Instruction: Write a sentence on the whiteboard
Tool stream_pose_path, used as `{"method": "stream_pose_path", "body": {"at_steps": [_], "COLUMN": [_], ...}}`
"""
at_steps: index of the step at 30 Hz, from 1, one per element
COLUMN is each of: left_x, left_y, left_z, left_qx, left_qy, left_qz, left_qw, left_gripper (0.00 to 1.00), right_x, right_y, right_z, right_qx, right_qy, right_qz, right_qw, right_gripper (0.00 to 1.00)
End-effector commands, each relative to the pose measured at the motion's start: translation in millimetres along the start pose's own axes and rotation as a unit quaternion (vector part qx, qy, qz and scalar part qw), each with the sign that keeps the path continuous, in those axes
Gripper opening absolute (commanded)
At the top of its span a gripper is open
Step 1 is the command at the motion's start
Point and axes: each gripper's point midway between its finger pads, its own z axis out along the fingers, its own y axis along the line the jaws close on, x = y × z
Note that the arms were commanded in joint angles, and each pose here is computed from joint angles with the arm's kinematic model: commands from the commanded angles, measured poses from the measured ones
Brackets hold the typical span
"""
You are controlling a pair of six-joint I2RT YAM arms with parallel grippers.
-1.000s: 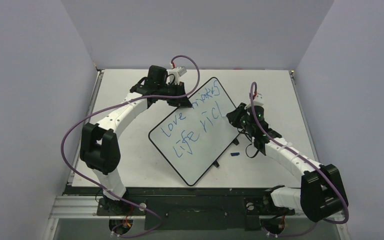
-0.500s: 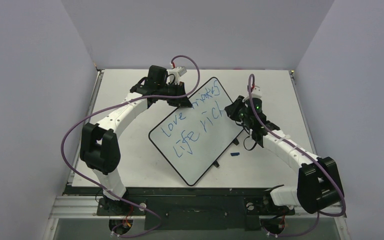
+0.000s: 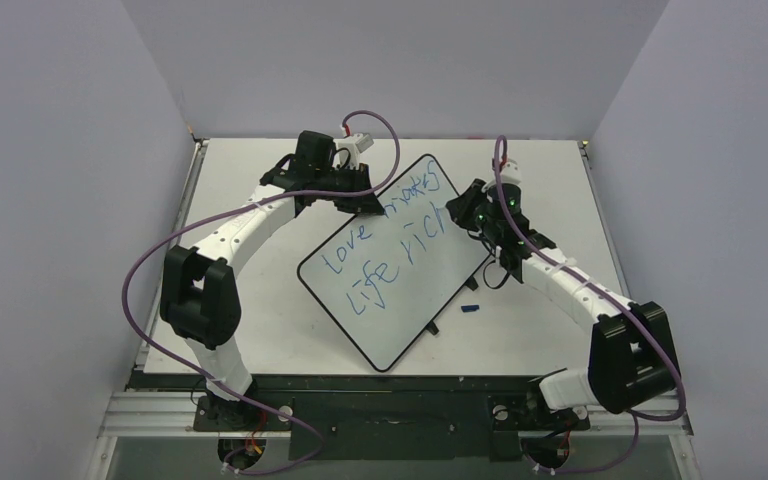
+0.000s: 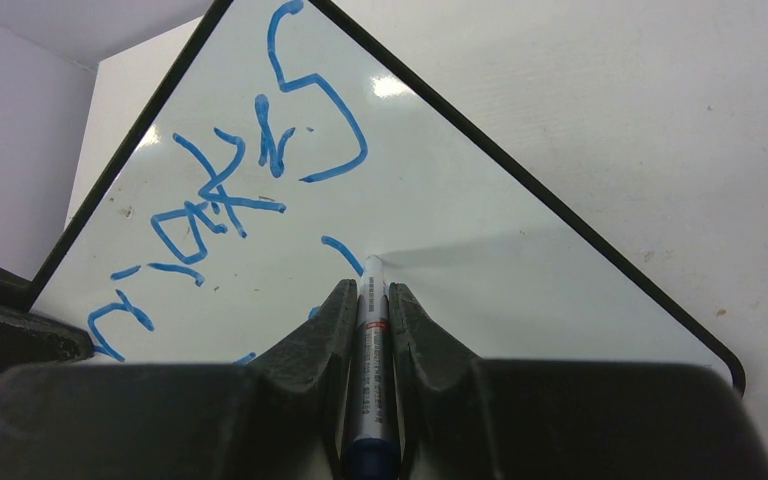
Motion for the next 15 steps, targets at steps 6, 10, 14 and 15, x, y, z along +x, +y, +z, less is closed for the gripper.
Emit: {"method": "stream_pose_path", "body": {"at_steps": [6, 10, 14, 15], "left_x": [37.3, 37.8, 37.3, 37.4], "left_y": [-8.1, -8.3, -8.5, -8.2], "left_z": [10.6, 10.8, 10.6, 10.5], "left_qx": [-0.001, -0.001, -0.001, -0.001], "left_qy": [0.060, 0.061, 0.060, 0.060], "left_qz": [0.033, 0.033, 0.034, 0.034], "left_qw": [0.998, 0.998, 0.998, 0.998], "left_gripper": [0.00, 0.00, 0.00, 0.00], "right_x": [-19.7, -16.7, -11.7, -8.6], "right_y": [-6.3, -15.1, -22.7, -24.5], "right_z": [9.5, 7.9, 5.4, 4.9], "right_qx": [0.021, 0.035, 0.044, 0.045], "right_qy": [-0.021, -0.019, -0.013, -0.010], "right_qz": [0.005, 0.003, 0.003, 0.003], "right_qw": [1.000, 0.999, 0.999, 0.999], "right_gripper": [0.00, 0.00, 0.00, 0.00]}}
